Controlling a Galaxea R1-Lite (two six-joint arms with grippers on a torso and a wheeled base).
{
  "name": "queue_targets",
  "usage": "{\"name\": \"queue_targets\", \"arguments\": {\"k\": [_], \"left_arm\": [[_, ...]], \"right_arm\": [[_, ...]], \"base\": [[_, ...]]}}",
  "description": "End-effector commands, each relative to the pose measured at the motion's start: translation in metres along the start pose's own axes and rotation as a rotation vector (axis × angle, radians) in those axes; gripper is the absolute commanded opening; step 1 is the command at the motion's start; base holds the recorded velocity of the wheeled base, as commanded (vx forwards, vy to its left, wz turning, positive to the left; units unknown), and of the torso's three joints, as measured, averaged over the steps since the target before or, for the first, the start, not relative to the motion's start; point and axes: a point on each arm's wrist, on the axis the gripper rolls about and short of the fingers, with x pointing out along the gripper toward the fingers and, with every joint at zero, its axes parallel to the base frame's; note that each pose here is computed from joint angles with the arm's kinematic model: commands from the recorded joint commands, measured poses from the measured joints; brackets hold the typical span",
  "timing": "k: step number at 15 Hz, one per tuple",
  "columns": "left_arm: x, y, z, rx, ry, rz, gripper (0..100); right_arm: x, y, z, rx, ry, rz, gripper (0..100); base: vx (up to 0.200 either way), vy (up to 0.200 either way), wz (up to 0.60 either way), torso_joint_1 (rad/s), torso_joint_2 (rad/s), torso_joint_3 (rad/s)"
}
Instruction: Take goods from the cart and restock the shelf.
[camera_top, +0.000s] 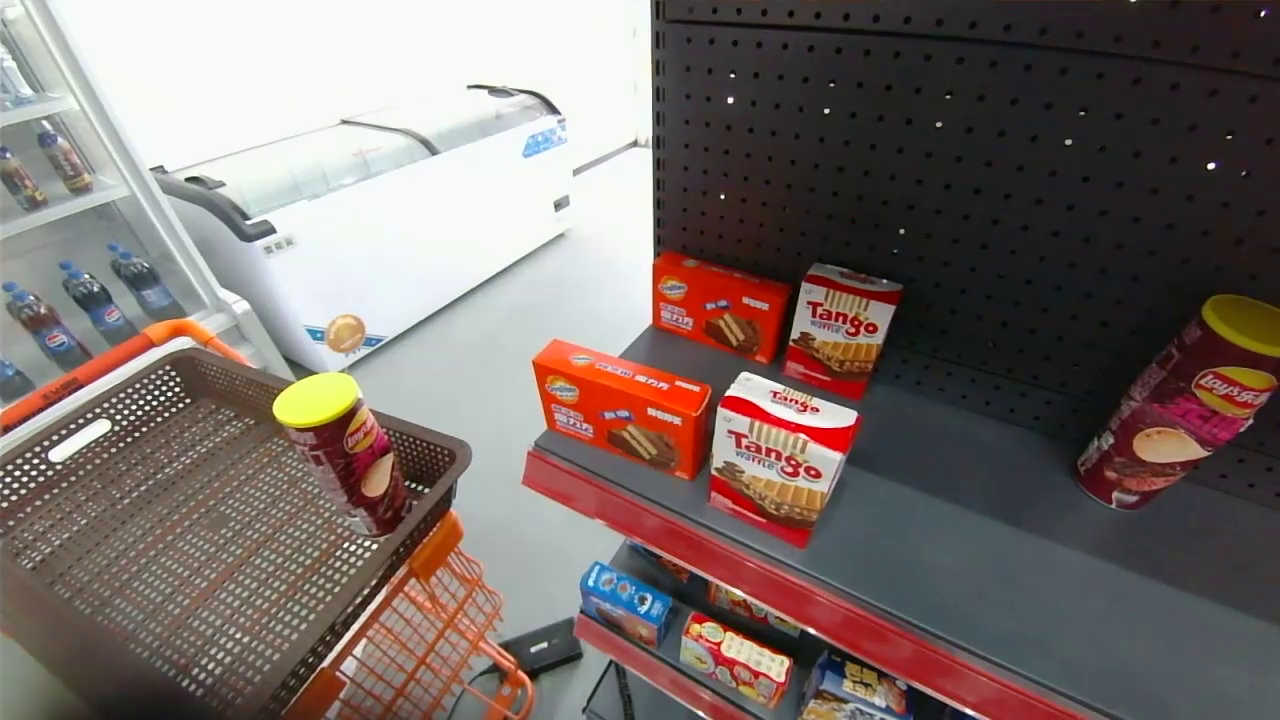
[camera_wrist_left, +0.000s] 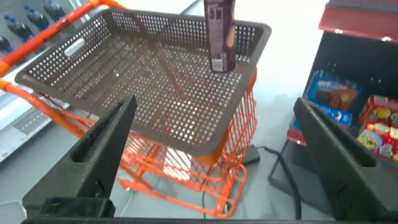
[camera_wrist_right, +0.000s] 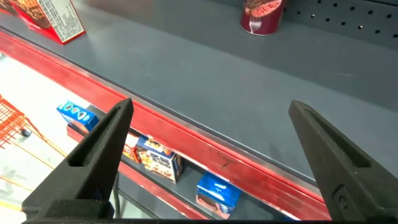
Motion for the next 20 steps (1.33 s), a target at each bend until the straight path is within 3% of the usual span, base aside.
{"name": "queue_targets", "arguments": {"k": [1, 2, 3, 5, 6, 7, 10, 11, 12, 14, 17, 20], "left_arm": [[0.026, -0.001, 0.017, -0.032, 0.196, -0.009, 100], [0.030, -0.001, 0.021, -0.074, 0.205, -0.007, 100], [0.056, -0.002, 0.036, -0.163, 0.253, -0.002, 100], [0.090, -0.004, 0.051, -0.174, 0.257, -0.008, 100], [0.097, -0.006, 0.053, -0.171, 0.281, -0.024, 100], [0.117, -0.010, 0.052, -0.140, 0.358, -0.040, 100], [0.131, -0.012, 0.048, -0.142, 0.388, -0.032, 100], [0.180, -0.013, 0.042, -0.205, 0.389, 0.006, 100], [0.206, -0.009, 0.038, -0.209, 0.352, 0.026, 100], [0.235, -0.006, 0.023, -0.129, 0.330, 0.004, 100], [0.259, 0.002, 0.008, -0.093, 0.282, -0.016, 100], [0.278, 0.012, -0.011, -0.072, 0.250, -0.112, 100]], "right_arm": [[0.000, 0.000, 0.000, 0.000, 0.000, 0.001, 100], [0.000, 0.000, 0.000, 0.000, 0.000, 0.001, 100], [0.000, 0.000, 0.000, 0.000, 0.002, 0.001, 100], [0.000, 0.000, 0.000, 0.000, 0.000, 0.000, 100], [0.000, 0.000, 0.000, 0.000, 0.000, 0.001, 100], [0.000, 0.000, 0.000, 0.000, 0.000, 0.000, 100], [0.000, 0.000, 0.000, 0.001, 0.000, 0.001, 100], [0.000, 0.000, 0.000, 0.001, 0.000, 0.001, 100], [0.000, 0.000, 0.000, 0.000, 0.000, 0.001, 100], [0.000, 0.000, 0.000, 0.000, 0.000, 0.001, 100], [0.000, 0.000, 0.000, 0.000, 0.000, 0.000, 100], [0.000, 0.000, 0.000, 0.000, 0.000, 0.000, 100]], "base": [[0.000, 0.000, 0.00, 0.000, 0.00, 0.000], [0.000, 0.000, 0.00, 0.000, 0.00, 0.000], [0.000, 0.000, 0.00, 0.000, 0.00, 0.000], [0.000, 0.000, 0.00, 0.000, 0.00, 0.000], [0.000, 0.000, 0.00, 0.000, 0.00, 0.000], [0.000, 0.000, 0.00, 0.000, 0.00, 0.000], [0.000, 0.000, 0.00, 0.000, 0.00, 0.000], [0.000, 0.000, 0.00, 0.000, 0.00, 0.000], [0.000, 0.000, 0.00, 0.000, 0.00, 0.000], [0.000, 0.000, 0.00, 0.000, 0.00, 0.000], [0.000, 0.000, 0.00, 0.000, 0.00, 0.000], [0.000, 0.000, 0.00, 0.000, 0.00, 0.000]]}}
